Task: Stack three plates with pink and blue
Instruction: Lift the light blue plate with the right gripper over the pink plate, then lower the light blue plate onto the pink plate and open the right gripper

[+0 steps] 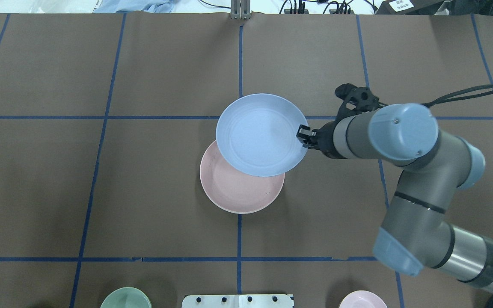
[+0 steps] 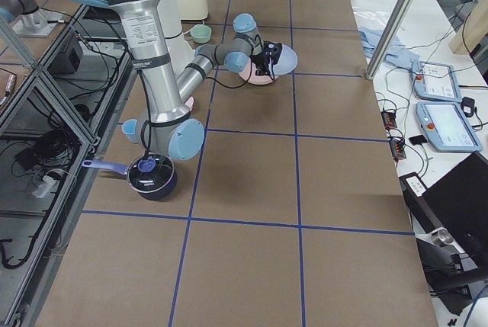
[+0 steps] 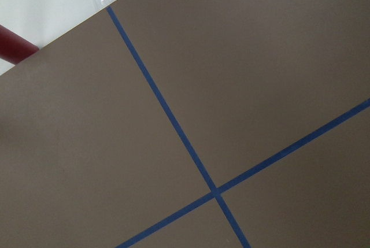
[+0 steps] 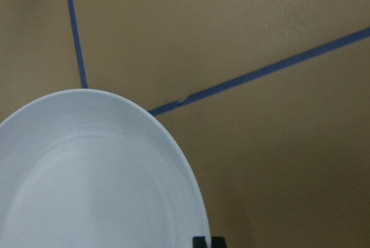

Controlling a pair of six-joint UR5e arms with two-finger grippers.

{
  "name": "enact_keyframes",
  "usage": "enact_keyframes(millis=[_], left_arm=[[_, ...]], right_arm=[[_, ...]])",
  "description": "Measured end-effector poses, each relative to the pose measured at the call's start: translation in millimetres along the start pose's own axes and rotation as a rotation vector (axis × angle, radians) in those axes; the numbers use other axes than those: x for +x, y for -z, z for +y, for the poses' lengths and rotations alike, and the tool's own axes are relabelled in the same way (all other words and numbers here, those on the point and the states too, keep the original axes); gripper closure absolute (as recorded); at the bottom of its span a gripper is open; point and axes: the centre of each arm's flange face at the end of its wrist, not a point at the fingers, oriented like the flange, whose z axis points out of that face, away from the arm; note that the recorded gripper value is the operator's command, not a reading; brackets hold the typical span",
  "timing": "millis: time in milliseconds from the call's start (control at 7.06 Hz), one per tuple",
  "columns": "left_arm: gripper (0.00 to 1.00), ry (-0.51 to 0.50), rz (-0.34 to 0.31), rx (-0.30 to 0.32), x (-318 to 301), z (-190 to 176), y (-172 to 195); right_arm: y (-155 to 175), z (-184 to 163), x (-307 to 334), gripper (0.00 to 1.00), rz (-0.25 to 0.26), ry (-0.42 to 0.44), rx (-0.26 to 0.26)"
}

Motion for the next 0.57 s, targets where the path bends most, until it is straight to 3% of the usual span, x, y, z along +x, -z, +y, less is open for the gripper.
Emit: enact_keyframes(millis=[283,425,567], left_arm=[[0.0,0.036,0.01,-0.033,-2,4,-2],[0.0,0.04,0.011,-0.036,-2,3,-2],[0.0,0.041,0.011,-0.037,-2,2,-2]], right_arm=[[-13,47,-19,1.0,0.024,0.018,0.01],[-17,57,-20,0.84,0.03,0.026,0.011],[-22,63,-20,0.02,0.036,0.032,0.014]])
